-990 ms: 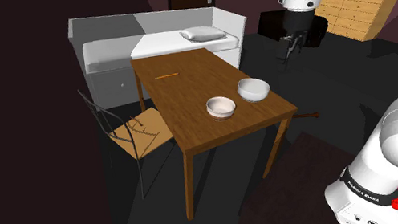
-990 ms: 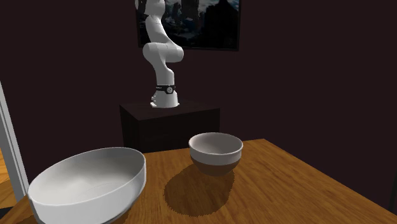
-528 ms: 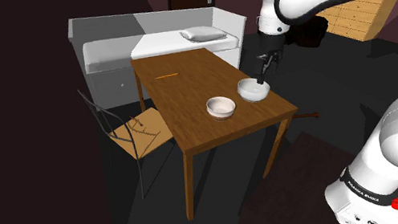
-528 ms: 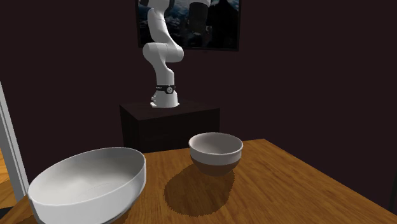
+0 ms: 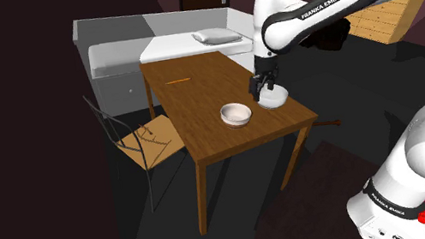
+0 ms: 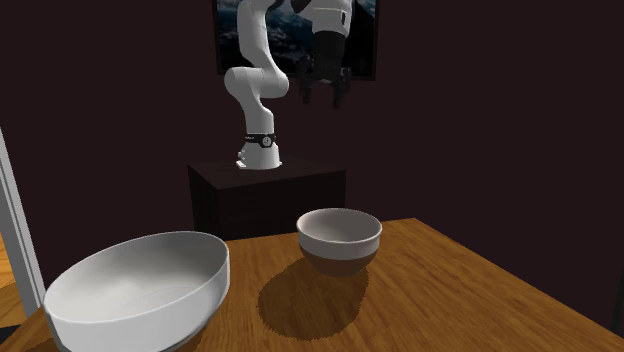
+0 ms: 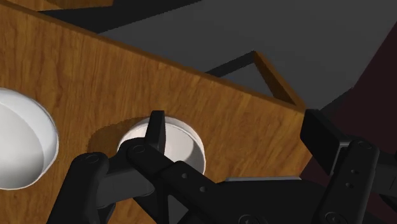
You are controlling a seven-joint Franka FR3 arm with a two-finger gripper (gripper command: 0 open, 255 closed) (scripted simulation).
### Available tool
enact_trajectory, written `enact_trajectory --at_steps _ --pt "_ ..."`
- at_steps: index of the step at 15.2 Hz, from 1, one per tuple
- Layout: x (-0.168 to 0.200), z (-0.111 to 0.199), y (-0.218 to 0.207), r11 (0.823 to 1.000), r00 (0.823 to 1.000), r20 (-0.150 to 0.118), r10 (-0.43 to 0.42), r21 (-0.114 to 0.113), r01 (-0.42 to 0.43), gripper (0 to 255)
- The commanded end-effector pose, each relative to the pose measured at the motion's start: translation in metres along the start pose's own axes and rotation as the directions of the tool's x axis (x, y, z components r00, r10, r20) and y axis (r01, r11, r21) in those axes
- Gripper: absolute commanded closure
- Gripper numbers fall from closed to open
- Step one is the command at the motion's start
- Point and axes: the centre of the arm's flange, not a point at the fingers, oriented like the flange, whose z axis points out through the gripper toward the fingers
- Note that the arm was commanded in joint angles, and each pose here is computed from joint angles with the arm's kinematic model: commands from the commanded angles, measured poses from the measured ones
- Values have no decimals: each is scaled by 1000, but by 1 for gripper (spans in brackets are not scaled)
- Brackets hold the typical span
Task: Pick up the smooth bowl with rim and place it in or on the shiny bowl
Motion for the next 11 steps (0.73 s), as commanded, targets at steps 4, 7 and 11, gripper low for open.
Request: enact_trajectory --at_steps 4,7,11 --pt "47 49 -3 1000 1000 -3 8 -14 -8 0" --pt "75 77 -4 1000 1000 -4 13 -22 -13 0" --pt "112 114 -6 999 1000 -6 19 -33 -19 0"
